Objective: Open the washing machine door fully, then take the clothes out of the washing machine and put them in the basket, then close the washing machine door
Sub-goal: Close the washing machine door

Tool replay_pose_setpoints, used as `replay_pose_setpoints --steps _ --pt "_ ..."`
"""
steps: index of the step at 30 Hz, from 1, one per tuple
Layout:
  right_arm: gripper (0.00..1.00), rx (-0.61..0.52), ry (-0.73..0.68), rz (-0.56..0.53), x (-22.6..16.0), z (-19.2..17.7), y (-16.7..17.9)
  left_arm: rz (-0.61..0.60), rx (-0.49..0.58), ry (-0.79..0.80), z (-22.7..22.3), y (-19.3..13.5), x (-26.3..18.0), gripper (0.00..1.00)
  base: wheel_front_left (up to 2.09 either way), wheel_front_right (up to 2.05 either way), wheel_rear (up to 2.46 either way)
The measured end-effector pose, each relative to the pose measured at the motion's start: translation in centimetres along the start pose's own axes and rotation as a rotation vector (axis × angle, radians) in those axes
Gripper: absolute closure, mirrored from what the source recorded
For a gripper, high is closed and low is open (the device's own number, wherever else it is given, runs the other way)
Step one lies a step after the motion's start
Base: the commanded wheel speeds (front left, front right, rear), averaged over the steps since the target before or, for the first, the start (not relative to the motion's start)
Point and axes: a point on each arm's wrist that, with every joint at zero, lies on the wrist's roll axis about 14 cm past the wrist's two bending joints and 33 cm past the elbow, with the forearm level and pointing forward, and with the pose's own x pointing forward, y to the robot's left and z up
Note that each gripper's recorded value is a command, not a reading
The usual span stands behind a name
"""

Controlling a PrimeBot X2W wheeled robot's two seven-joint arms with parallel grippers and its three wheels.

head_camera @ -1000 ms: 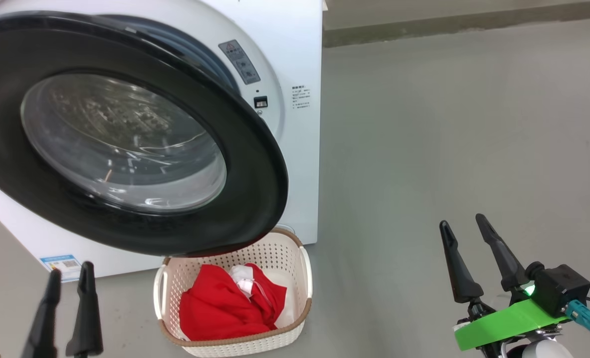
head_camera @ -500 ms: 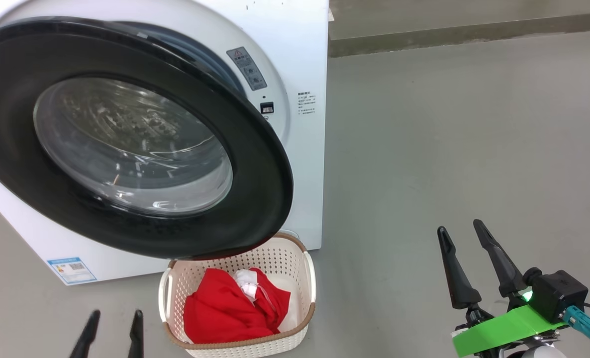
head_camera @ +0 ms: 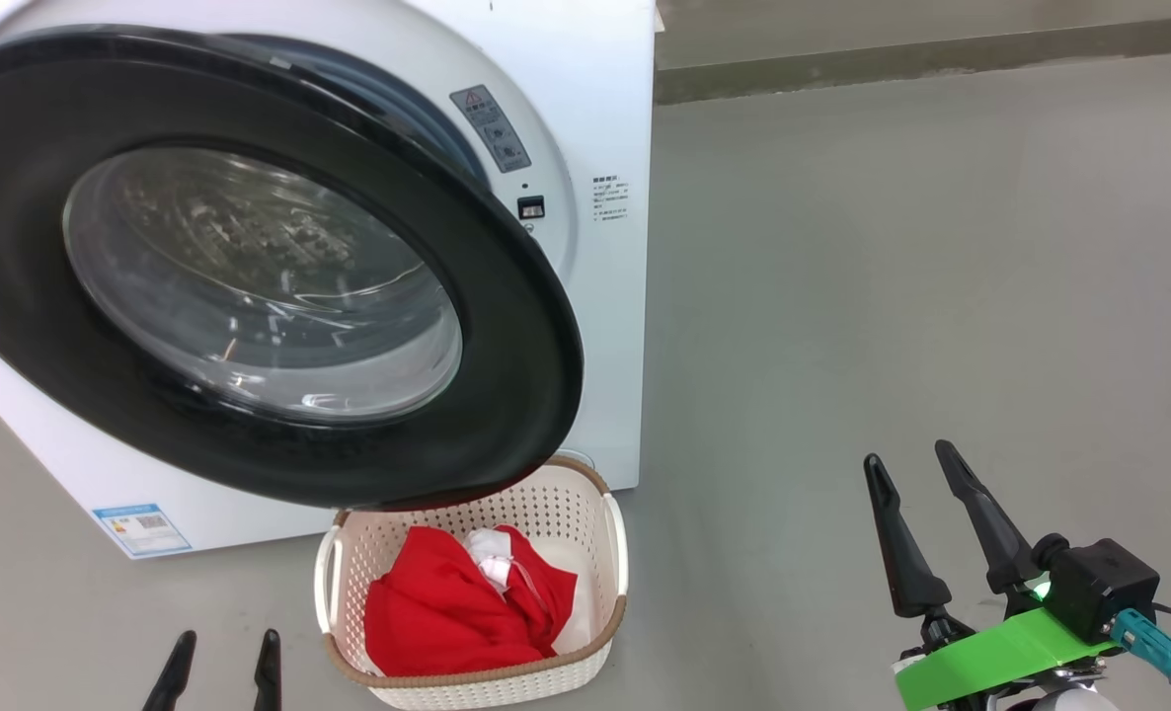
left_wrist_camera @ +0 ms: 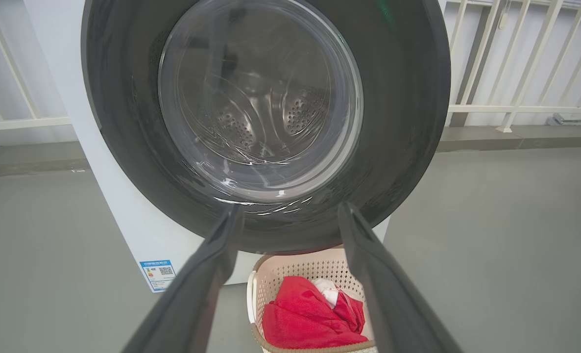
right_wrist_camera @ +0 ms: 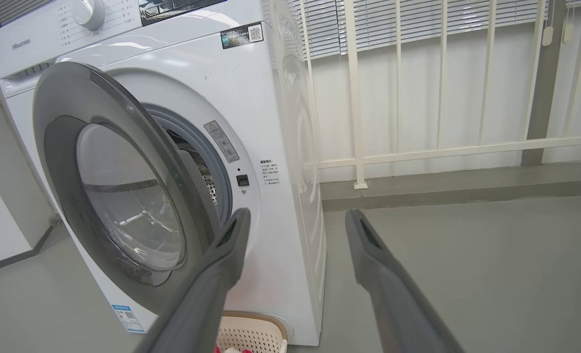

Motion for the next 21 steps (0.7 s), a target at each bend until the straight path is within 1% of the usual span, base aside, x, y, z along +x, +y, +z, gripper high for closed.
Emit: replay_pose_setpoints --steps 14,21 --pt "0.0 0.001 0.007 -0.009 0.39 -0.31 -0.28 -0.002 -0.003 0.022 -0.7 -0.19 -0.15 0.0 0.0 0.0 0.0" --pt "0.0 -0.008 -0.007 -0.009 0.55 0.13 -0.33 -0.005 -0.005 0.024 -0.79 -0.32 -0.05 0.0 0.0 0.0 0.0"
